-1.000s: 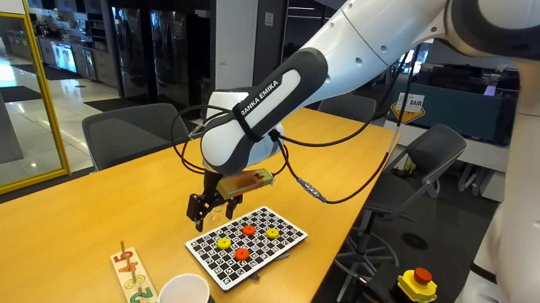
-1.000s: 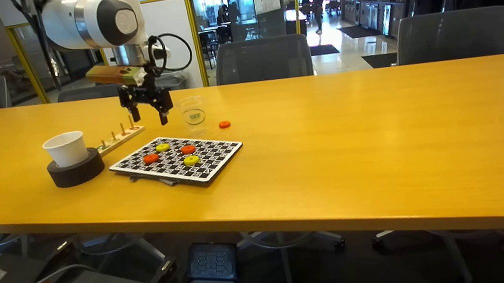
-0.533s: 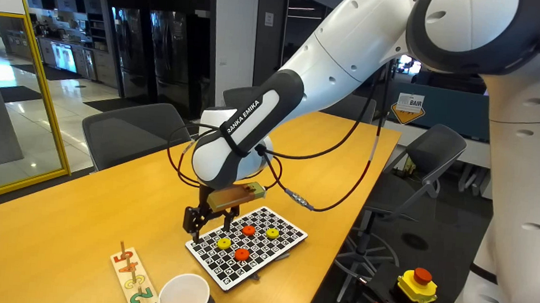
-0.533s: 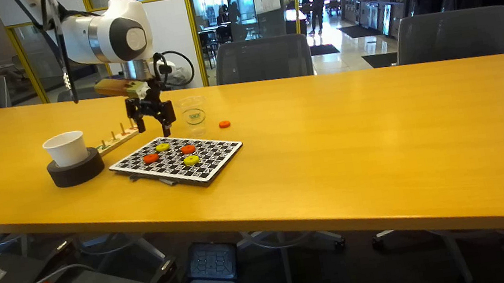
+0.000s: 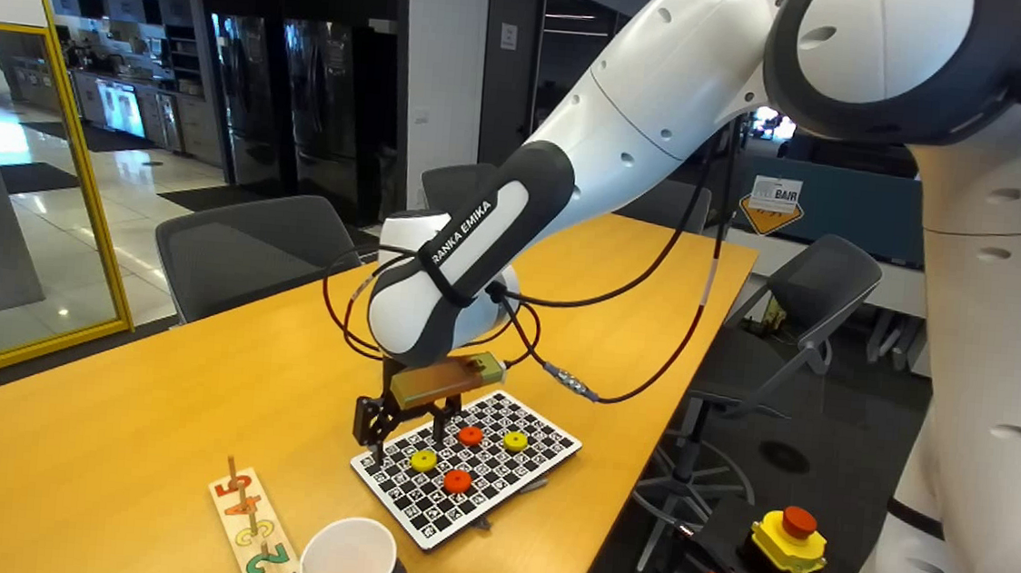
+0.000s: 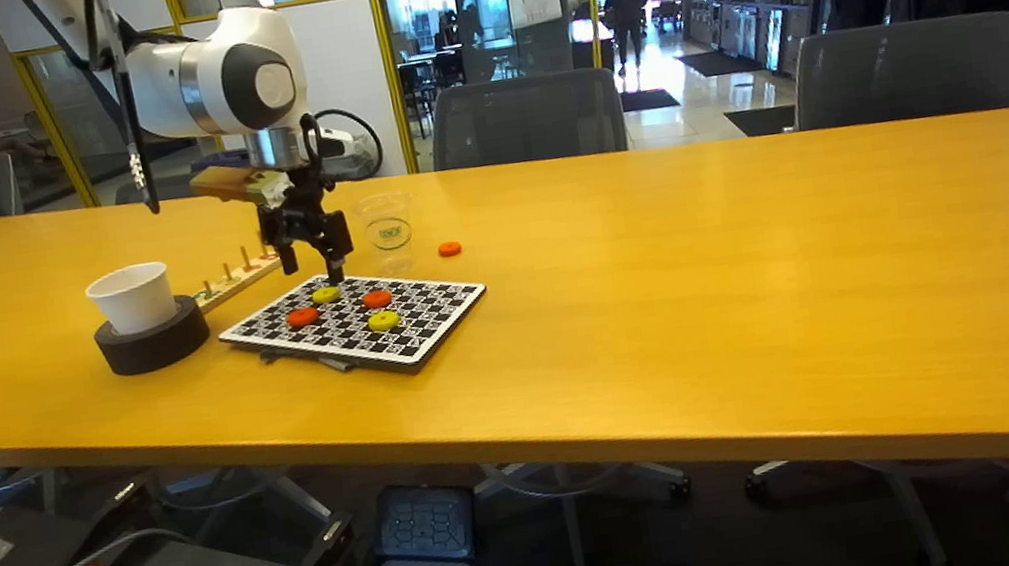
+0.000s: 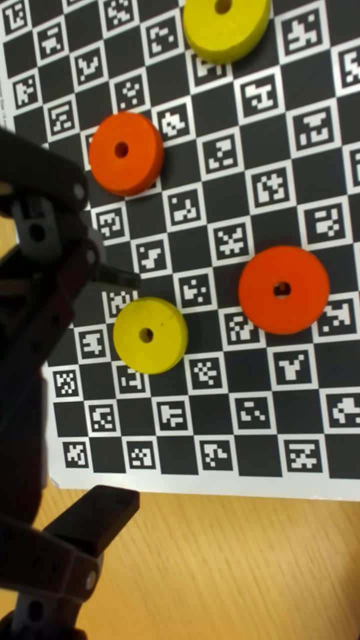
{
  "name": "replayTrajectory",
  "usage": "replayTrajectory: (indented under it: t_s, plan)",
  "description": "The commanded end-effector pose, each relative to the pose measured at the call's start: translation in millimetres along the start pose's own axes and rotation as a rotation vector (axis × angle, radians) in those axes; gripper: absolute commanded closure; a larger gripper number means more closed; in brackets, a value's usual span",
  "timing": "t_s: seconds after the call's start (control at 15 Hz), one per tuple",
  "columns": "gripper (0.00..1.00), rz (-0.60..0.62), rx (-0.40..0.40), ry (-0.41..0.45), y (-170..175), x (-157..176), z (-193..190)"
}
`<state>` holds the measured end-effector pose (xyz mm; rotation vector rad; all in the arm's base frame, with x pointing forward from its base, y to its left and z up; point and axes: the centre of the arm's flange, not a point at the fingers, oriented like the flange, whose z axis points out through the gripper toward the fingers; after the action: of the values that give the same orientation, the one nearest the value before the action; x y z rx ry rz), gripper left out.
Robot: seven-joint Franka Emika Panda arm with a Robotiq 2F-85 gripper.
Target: Put an orange block in the white cup then put the yellow block in the clear cup, then put two orange blocks in the white cup and lastly put the yellow block in the clear cup
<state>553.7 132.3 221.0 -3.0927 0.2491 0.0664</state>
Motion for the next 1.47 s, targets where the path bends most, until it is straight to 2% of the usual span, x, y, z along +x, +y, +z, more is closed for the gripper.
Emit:
replayTrajectory:
  t_s: [0.0, 0.53, 1.27, 1.33, 1.4]
  plan:
    - [0.0, 0.038, -0.011, 0.001, 9, -5, 2]
    - [0.0, 0.059, -0.01, -0.024, 23, -4, 12]
    - [0.0, 0.064, 0.003, -0.032, 22, 7, 17]
    - [0.25, 0.06, 0.003, -0.028, 22, 7, 17]
    - [0.26, 0.059, 0.002, -0.027, 21, 8, 17]
